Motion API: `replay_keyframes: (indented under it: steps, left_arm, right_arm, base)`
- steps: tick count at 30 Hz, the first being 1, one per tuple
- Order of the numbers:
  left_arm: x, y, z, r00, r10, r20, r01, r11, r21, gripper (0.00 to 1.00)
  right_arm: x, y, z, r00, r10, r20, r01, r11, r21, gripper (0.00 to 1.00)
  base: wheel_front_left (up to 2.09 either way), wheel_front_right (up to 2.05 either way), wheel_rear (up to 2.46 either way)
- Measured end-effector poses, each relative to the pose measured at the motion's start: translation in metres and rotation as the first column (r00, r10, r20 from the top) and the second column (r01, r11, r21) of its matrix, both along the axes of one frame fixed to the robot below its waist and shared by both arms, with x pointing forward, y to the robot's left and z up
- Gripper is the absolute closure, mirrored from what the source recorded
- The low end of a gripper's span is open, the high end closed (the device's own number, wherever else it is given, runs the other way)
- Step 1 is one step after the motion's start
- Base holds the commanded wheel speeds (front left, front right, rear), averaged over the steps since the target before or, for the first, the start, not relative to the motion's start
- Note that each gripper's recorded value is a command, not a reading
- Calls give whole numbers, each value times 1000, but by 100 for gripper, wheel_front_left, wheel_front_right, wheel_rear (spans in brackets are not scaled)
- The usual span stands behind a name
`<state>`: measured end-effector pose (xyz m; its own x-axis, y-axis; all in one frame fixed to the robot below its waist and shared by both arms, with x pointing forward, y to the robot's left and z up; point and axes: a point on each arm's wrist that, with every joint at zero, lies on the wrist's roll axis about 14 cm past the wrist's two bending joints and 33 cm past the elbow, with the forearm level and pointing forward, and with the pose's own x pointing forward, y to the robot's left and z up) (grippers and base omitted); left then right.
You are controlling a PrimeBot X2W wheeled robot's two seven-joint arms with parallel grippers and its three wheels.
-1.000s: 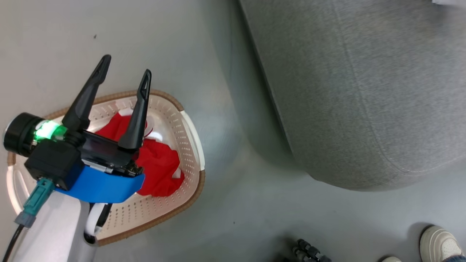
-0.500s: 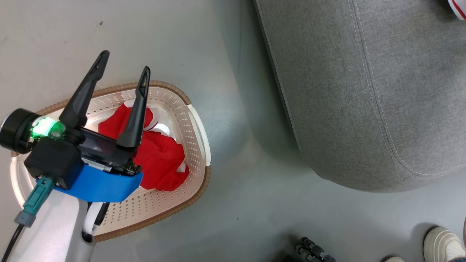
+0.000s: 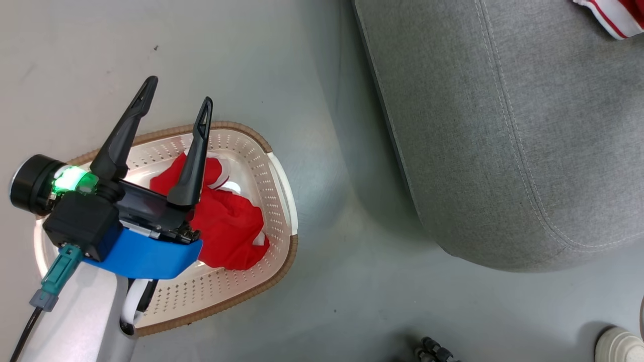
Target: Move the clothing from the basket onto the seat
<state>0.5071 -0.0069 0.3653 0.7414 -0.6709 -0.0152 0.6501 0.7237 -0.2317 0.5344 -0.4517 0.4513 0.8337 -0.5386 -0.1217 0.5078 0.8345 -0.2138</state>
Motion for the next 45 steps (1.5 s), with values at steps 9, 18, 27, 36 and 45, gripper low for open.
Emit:
replay_keyframes:
  steps: [9, 18, 27, 36, 45]
  left_arm:
    - [-8, 0, 19, 1000, 16, 8, -16, 1000, -9, 0]
    - [-29, 14, 53, 996, 89, 7, -89, 996, -5, 0]
    - [-62, 37, 92, 981, 195, 18, -194, 981, -28, 0]
    - [-96, 83, 102, 943, 332, 7, -332, 943, -6, 0]
    - [-116, 130, 110, 885, 466, 20, -466, 885, 2, 0]
  right_arm:
    - [-7, 15, 11, 998, 55, -22, -55, 998, -31, 0]
    - [-48, 44, 22, 995, 95, 3, -95, 995, 5, 0]
    - [-92, 82, 48, 980, 135, 147, -144, 988, 54, 0]
    - [-125, 140, 56, 940, 247, 233, -270, 960, 70, 0]
    - [-137, 201, 65, 872, 403, 277, -431, 901, 46, 0]
  base:
    - [0, 0, 0]
    - [0, 0, 0]
    - [0, 0, 0]
    - [0, 0, 0]
    - [0, 0, 0]
